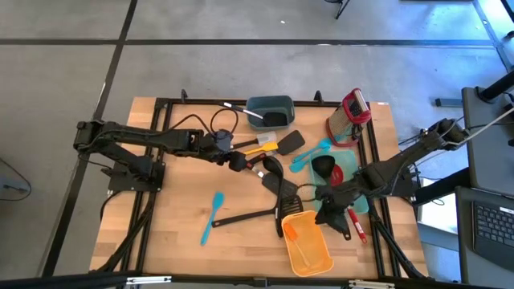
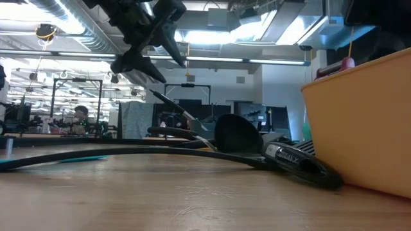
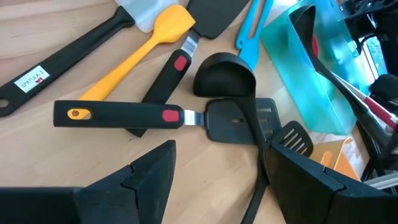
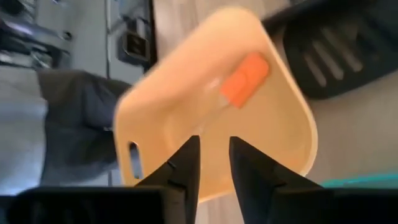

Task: Pick & Place Kitchen Items
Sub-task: Adjust the yellow bin

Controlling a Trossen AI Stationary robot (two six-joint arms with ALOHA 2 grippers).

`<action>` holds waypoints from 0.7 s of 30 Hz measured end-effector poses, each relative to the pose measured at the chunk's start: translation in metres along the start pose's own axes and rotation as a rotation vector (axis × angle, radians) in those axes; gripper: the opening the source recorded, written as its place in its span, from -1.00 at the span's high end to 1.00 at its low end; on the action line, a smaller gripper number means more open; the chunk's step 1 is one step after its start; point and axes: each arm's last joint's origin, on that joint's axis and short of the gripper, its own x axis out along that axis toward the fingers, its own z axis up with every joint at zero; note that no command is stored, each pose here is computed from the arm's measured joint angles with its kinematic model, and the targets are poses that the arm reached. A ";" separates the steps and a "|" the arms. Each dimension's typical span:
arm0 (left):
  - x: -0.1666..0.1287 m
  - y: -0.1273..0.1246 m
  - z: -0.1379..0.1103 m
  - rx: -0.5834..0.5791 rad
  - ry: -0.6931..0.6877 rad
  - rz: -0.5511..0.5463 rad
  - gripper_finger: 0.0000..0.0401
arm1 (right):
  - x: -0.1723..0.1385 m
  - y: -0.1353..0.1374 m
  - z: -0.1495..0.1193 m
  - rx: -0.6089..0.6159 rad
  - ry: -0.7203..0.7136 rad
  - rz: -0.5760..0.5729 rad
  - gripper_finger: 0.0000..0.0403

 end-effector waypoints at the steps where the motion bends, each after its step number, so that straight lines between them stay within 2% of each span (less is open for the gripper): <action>1: 0.000 -0.001 -0.001 0.003 0.002 -0.001 -0.19 | 0.005 -0.002 -0.001 0.006 0.030 -0.010 0.60; 4: -0.001 -0.002 -0.004 0.009 0.002 -0.003 -0.19 | 0.020 -0.009 -0.002 0.030 0.116 -0.028 0.62; 8: -0.001 -0.005 -0.008 0.015 -0.007 0.000 -0.19 | 0.033 -0.015 0.000 0.049 0.149 -0.053 0.63; 17: 0.006 -0.007 -0.020 0.022 0.023 0.032 -0.19 | 0.046 -0.034 0.013 0.093 0.100 -0.139 0.63; 21: 0.013 -0.009 -0.027 0.023 0.040 0.039 -0.19 | 0.045 -0.039 0.020 0.118 0.068 -0.143 0.63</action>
